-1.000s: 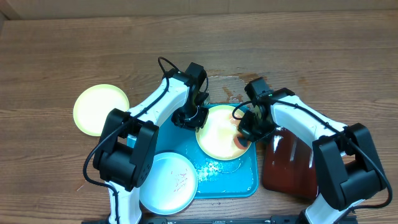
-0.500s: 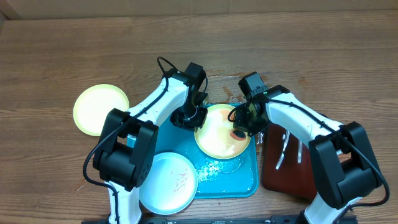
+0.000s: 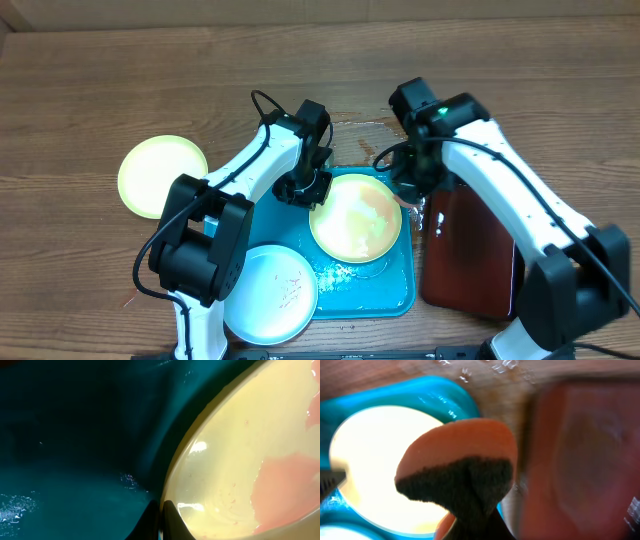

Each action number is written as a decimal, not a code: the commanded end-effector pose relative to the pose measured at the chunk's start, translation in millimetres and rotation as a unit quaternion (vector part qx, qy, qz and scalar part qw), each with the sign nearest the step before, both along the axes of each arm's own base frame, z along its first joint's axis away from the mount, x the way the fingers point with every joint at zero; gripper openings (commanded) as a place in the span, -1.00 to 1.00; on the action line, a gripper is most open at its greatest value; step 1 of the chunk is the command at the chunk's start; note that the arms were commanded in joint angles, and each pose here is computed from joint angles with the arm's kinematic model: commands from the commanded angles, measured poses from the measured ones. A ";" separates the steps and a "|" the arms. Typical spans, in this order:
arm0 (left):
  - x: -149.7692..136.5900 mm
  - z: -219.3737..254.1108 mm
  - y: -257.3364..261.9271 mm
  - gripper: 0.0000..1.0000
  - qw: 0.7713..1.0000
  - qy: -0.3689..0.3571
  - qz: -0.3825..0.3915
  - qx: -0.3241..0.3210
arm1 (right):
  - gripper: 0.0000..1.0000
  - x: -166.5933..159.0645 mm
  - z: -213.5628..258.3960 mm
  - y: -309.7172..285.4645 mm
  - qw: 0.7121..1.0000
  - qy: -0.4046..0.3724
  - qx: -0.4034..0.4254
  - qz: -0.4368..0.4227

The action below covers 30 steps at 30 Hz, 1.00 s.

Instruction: Clean dirty plates on tray and stack at the side

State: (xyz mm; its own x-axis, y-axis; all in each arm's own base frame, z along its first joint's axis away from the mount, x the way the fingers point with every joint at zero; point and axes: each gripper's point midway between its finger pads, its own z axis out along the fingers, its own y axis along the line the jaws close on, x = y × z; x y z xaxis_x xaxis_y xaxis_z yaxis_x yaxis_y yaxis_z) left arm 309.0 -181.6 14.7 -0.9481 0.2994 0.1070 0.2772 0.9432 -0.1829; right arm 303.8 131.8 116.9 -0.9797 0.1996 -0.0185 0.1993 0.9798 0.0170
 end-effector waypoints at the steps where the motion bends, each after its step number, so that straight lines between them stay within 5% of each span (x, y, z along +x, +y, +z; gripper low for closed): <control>1: 6.7 -2.5 1.9 -0.91 1.000 -0.009 0.019 0.007 | -0.92 -5.9 42.5 -32.8 0.998 -0.030 -0.030 -0.047; 17: 66.7 103.3 -28.1 -0.92 0.994 -0.099 0.033 -0.040 | -0.92 -58.0 -10.0 -109.9 0.979 0.093 -0.095 -0.154; 30: 62.6 126.6 -43.6 -0.91 0.993 -0.112 0.013 -0.043 | -0.92 -98.1 -104.8 -91.9 0.975 0.128 -0.027 -0.180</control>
